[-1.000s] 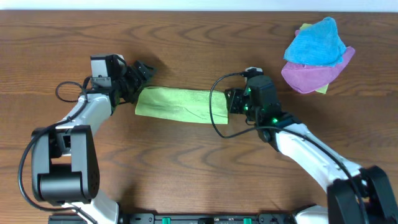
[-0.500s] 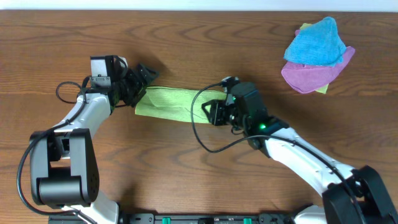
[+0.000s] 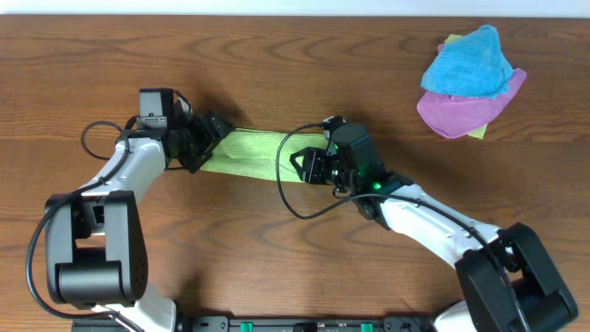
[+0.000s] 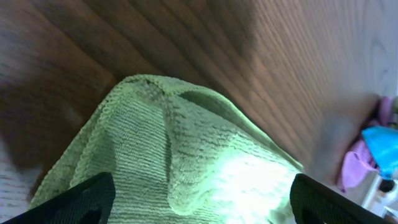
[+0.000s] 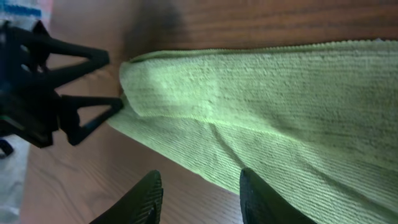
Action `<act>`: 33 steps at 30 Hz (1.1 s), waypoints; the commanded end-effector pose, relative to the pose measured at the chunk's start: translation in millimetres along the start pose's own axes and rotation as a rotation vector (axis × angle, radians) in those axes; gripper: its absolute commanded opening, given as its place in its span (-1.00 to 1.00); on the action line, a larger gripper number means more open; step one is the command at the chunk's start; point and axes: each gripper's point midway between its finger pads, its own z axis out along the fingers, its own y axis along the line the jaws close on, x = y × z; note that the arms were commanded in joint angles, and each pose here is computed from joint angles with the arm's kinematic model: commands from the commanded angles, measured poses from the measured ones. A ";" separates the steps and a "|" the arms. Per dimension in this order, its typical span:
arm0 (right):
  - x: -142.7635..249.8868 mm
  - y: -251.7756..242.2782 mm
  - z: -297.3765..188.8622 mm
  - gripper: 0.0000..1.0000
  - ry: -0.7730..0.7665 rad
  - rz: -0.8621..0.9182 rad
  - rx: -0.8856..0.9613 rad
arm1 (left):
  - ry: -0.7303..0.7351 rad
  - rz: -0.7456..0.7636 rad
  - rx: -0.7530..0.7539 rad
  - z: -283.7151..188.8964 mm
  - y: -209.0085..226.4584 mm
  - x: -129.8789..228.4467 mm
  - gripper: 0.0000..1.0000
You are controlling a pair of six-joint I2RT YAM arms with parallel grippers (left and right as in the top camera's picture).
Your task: Fold the cloth
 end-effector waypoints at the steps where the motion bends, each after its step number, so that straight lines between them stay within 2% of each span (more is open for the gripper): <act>1: 2.5 -3.3 6.8 -0.20 0.008 0.031 0.014 | -0.029 0.053 -0.030 4.1 -8.5 0.6 0.83; 18: 27.9 -44.8 44.6 -0.28 0.068 0.153 0.094 | -0.066 0.053 -0.043 22.9 -20.7 4.8 0.83; 33: 25.5 -44.9 45.6 -0.32 0.055 0.149 0.093 | -0.107 0.057 -0.070 26.5 -22.8 3.2 0.81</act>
